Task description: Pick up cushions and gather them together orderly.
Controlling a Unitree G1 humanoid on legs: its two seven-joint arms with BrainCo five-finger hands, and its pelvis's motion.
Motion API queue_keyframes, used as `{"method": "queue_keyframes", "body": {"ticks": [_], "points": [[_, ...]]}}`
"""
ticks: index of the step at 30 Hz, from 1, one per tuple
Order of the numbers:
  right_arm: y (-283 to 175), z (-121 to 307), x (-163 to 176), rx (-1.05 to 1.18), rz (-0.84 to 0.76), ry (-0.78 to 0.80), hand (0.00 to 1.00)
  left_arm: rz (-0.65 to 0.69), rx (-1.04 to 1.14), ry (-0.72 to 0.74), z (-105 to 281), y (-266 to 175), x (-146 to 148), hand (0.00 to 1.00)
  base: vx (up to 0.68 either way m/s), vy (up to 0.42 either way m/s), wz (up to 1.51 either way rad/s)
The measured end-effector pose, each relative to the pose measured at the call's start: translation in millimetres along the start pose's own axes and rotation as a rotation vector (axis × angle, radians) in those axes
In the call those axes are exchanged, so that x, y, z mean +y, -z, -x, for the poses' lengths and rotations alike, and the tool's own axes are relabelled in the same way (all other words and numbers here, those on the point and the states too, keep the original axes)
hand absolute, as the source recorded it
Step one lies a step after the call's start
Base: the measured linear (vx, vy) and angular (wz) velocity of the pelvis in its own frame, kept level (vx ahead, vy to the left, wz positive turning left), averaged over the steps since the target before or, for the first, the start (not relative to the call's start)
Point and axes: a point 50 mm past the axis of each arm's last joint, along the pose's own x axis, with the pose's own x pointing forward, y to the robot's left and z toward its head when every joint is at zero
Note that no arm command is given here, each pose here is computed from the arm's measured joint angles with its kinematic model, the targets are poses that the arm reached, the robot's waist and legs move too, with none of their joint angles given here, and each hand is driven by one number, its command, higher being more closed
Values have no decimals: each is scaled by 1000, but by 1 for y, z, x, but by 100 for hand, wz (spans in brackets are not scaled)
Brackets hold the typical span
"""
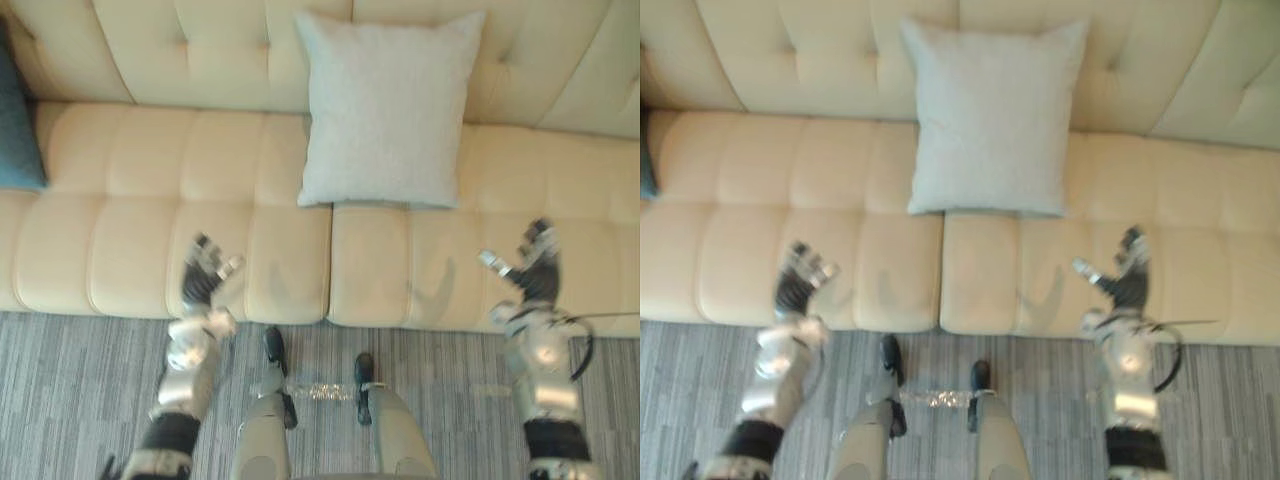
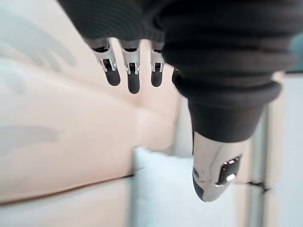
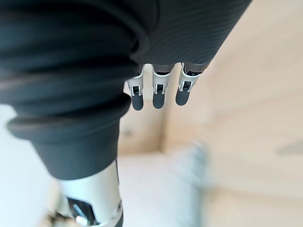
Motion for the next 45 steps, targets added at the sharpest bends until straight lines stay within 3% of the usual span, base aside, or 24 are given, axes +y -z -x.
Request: {"method": "queue_keyframes", "body": {"ticks": [6, 14, 21, 26, 31, 35, 38, 45], "points": [[103, 54, 8, 469, 92, -24, 0, -170, 433, -7, 43, 94, 5, 0, 75, -24, -1], [161, 110, -14, 836, 102, 54, 0, -283, 682, -64, 79, 134, 31, 0, 66, -16, 4], [161, 104, -9, 852, 98, 45, 0, -306, 712, -75, 81, 136, 35, 0, 36, 10, -12], [143, 74, 17, 750, 74, -9, 0, -312, 637, -70, 54, 120, 28, 0, -66, 10, -40], [139, 76, 27, 717, 61, -23, 0, -279, 506, -46, 31, 98, 10, 0, -103, -24, -1], [139, 75, 25, 718, 70, -21, 0, -246, 505, -101, 33, 97, 19, 0, -48, -139, 18], [137, 72, 21, 703, 80, -3, 0, -211, 577, -98, 50, 114, 8, 0, -142, -148, -33], [145, 84, 19, 747, 73, 14, 0, -222, 554, -38, 44, 111, -8, 0, -181, -26, 13]]}}
